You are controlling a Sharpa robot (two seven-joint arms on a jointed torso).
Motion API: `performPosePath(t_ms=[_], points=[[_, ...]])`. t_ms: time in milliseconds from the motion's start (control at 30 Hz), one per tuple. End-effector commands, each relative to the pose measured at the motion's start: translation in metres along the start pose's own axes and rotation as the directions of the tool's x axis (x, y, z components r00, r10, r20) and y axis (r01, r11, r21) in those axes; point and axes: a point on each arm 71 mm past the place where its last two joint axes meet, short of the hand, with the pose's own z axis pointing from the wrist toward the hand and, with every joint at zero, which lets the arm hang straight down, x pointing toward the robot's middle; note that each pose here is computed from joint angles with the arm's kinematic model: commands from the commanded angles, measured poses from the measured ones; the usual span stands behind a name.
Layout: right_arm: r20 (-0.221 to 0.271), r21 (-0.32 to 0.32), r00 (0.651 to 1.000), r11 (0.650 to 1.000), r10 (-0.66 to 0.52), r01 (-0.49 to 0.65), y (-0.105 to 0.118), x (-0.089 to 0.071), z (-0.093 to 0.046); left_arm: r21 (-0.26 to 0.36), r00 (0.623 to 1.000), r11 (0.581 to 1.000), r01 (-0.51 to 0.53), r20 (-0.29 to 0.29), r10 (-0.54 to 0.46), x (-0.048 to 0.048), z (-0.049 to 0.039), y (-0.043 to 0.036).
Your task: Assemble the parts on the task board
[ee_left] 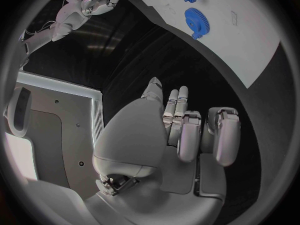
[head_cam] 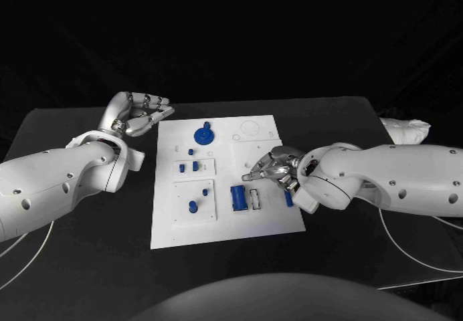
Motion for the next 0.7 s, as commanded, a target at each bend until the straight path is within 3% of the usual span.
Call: performPosePath(t_ms=[33,700], points=[[-0.004,-0.080,1.000,0.997,0.020,-0.021,0.005,0.001,0.000,0.013,1.000,1.000,0.006,-0.014,-0.006,0.0019,0.0003,-0.0021],[-0.104,-0.130,0.982,0.981,-0.160,0.147,0.007,0.015,0.002,0.013,1.000,1.000,0.007,-0.016,-0.007,0.0024,0.0005,-0.0023]])
